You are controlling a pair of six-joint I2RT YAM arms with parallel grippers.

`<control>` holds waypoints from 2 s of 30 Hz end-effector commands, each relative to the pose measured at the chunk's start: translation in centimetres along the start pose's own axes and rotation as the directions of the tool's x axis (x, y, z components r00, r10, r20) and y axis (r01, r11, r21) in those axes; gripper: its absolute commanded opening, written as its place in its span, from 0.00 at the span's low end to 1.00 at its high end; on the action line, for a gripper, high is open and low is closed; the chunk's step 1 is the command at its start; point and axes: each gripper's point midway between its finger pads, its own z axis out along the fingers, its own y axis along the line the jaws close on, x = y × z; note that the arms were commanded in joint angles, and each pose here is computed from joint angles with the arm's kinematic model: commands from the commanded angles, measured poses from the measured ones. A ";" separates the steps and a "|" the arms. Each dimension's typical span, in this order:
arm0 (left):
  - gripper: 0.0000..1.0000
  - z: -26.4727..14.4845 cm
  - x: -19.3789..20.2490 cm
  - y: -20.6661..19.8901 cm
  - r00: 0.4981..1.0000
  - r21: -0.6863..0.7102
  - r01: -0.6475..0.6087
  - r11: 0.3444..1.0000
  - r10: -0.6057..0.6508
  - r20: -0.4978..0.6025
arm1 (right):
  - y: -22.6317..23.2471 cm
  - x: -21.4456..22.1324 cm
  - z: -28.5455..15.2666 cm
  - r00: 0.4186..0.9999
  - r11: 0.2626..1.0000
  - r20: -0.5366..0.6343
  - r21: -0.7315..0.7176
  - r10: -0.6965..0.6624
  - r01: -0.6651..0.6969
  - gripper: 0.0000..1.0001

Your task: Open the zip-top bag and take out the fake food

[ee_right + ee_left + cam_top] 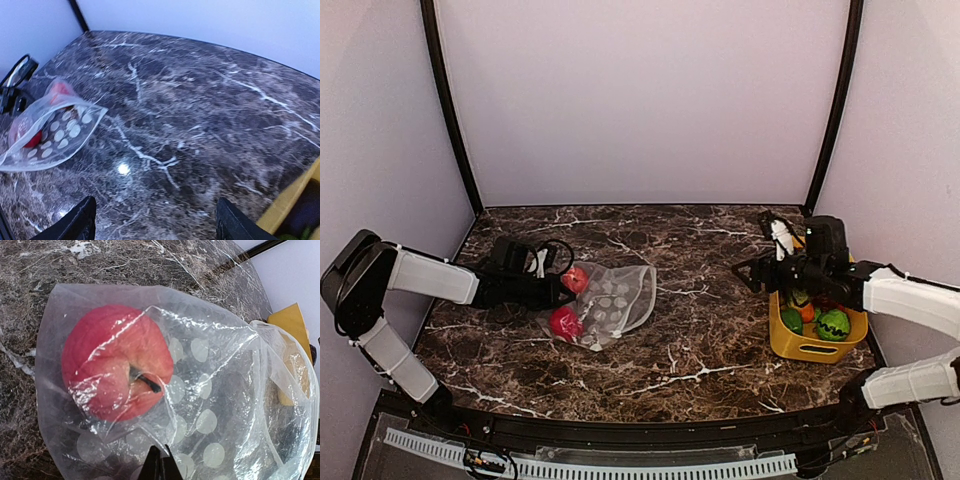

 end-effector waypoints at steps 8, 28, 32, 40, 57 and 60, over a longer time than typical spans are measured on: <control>0.01 0.0 0.2 -0.4 1.000 0.025 0.012 1.000 -0.011 -0.026 | 12.3 1.2 9.2 0.971 0.894 0.045 -0.383 -0.233 0.232 0.72; 0.01 -1.6 -1.0 -3.4 1.000 0.116 0.000 0.993 0.002 -0.017 | 22.0 5.3 19.6 0.951 0.703 0.127 -0.647 -0.283 0.296 0.61; 0.01 -1.5 -0.8 -3.7 1.000 0.146 0.026 0.989 -0.023 -0.019 | 23.2 6.1 19.9 0.948 0.681 0.134 -0.667 -0.289 0.302 0.69; 0.01 -1.1 -0.4 -3.7 0.988 0.211 0.149 0.966 -0.153 0.003 | 27.5 6.4 19.0 0.933 0.591 0.210 -0.727 -0.294 0.350 0.85; 0.01 -2.0 -0.6 -3.7 0.988 0.202 0.138 0.970 -0.148 0.033 | 25.2 4.7 19.7 0.917 0.756 0.287 -0.523 -0.277 0.392 0.94; 0.01 -1.5 -0.3 -3.6 0.990 0.195 0.134 0.972 -0.138 0.007 | 25.0 4.5 20.6 0.905 0.764 0.304 -0.493 -0.297 0.416 0.98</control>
